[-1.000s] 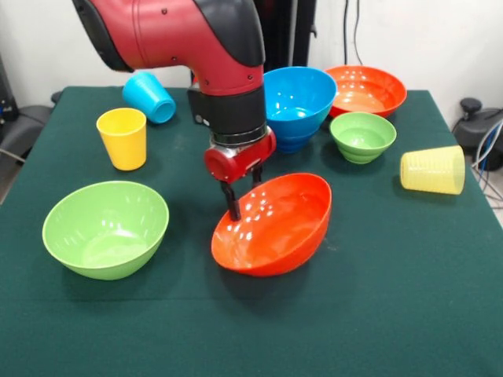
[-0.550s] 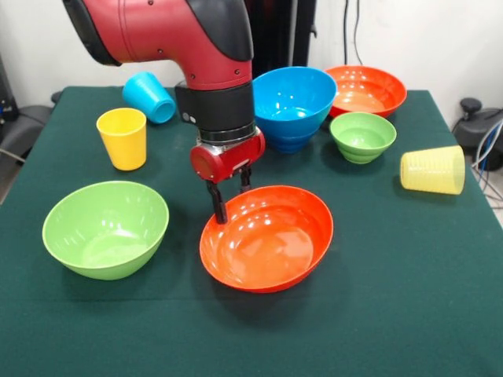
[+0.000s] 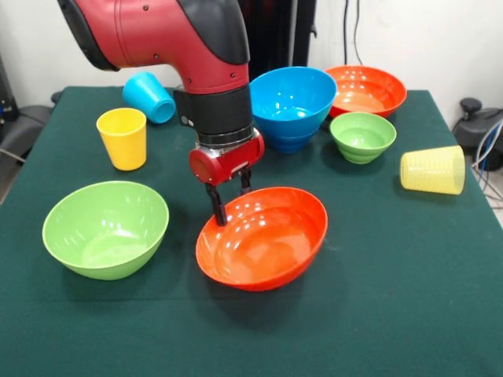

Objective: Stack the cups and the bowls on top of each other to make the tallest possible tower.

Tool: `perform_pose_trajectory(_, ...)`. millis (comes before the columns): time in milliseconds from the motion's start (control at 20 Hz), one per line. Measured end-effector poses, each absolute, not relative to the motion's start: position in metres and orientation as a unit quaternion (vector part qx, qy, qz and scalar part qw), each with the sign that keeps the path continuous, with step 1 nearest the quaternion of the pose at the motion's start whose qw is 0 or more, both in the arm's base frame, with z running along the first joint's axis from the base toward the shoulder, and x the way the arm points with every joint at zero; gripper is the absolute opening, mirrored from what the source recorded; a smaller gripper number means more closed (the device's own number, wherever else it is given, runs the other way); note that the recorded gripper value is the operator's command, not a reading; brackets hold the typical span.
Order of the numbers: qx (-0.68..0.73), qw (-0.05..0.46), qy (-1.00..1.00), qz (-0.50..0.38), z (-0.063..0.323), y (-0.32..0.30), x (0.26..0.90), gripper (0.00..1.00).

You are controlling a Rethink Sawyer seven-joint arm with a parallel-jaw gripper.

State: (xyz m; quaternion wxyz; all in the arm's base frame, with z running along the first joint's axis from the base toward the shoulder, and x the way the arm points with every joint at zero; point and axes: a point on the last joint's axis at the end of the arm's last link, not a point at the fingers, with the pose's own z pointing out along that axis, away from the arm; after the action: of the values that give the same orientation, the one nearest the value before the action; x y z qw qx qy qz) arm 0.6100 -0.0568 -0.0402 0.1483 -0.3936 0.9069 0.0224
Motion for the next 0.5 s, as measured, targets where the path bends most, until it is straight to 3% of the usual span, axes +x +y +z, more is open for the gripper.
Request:
perform_pose_trajectory(50,-0.393,0.143,0.908,0.027,-0.0417,-0.0560,0.6083,0.00)
perform_pose_trajectory(500,-0.383,0.125,0.914,0.047,-0.0333,-0.0556,0.6160,0.00)
